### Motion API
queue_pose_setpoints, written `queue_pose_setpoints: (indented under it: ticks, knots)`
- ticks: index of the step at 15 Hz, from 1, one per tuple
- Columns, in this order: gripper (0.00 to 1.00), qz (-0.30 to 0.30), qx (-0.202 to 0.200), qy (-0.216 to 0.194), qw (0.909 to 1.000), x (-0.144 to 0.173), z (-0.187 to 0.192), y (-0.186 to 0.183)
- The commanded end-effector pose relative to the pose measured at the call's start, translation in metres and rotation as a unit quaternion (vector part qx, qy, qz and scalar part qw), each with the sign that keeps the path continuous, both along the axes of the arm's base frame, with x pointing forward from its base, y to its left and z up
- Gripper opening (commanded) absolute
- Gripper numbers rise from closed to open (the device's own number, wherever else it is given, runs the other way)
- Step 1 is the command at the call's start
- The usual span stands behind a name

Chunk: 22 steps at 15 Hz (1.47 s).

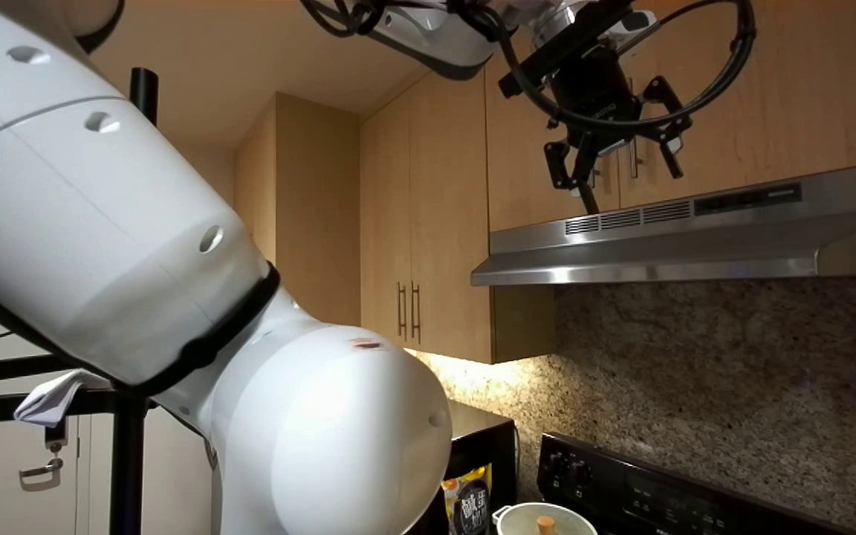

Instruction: Open the right door of the cabinet

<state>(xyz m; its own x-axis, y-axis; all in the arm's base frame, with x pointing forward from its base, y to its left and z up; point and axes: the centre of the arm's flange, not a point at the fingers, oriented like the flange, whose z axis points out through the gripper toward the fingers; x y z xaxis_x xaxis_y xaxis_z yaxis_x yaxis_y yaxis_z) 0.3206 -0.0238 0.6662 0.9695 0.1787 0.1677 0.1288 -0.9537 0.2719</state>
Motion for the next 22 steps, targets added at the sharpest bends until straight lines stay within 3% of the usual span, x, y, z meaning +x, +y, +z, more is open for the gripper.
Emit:
queue_pose_setpoints:
  ticks: [1, 8, 12, 17, 20, 22]
  knots:
    - [1.0, 0.0, 0.0, 0.0, 1.0, 0.0, 0.0, -0.001]
    - [1.0, -0.009, 0.001, -0.009, 0.9999, 0.004, -0.001, 0.005]
    - [1.0, -0.055, -0.001, -0.06, 0.9967, 0.022, 0.002, 0.027]
    - [1.0, -0.102, 0.003, -0.131, 0.9861, 0.052, 0.013, 0.067]
    - [1.0, -0.118, 0.005, -0.141, 0.9829, 0.067, 0.02, 0.085]
    - [1.0, -0.114, 0.017, -0.119, 0.9862, 0.072, 0.02, 0.088]
